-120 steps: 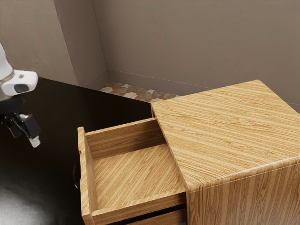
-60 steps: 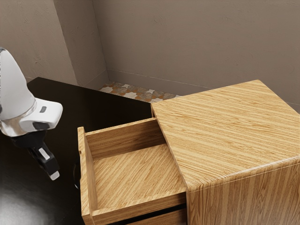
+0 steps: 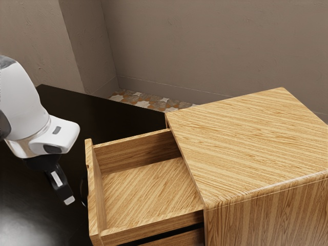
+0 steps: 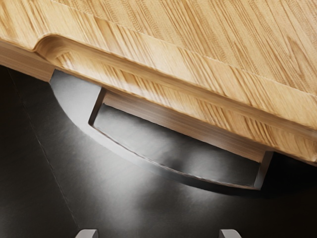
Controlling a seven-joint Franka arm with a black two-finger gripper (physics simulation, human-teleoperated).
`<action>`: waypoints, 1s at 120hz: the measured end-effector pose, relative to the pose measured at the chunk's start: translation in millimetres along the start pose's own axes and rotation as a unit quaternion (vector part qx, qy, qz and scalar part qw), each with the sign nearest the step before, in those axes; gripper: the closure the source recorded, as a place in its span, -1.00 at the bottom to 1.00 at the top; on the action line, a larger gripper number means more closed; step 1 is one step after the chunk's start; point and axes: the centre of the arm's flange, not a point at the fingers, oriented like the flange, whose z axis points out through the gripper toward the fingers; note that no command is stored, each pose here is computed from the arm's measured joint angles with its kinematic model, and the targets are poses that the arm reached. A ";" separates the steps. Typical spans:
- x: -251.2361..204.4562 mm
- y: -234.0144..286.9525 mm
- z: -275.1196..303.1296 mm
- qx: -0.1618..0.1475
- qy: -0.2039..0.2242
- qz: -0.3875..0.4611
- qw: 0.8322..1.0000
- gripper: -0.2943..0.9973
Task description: Push the drawer handle with one arm to close the drawer
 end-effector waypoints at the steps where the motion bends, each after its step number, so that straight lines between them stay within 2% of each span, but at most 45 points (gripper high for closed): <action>1: -0.3 -0.1 -0.9 -0.001 0.003 0.000 1.000 0.13; 19: -7.0 -8.9 0.4 -0.012 0.042 -0.002 0.999 0.18; 34: -2.7 -11.9 3.4 -0.014 0.057 0.003 0.998 0.20; 120: 37.7 -18.1 30.6 -0.019 0.051 0.027 0.998 0.22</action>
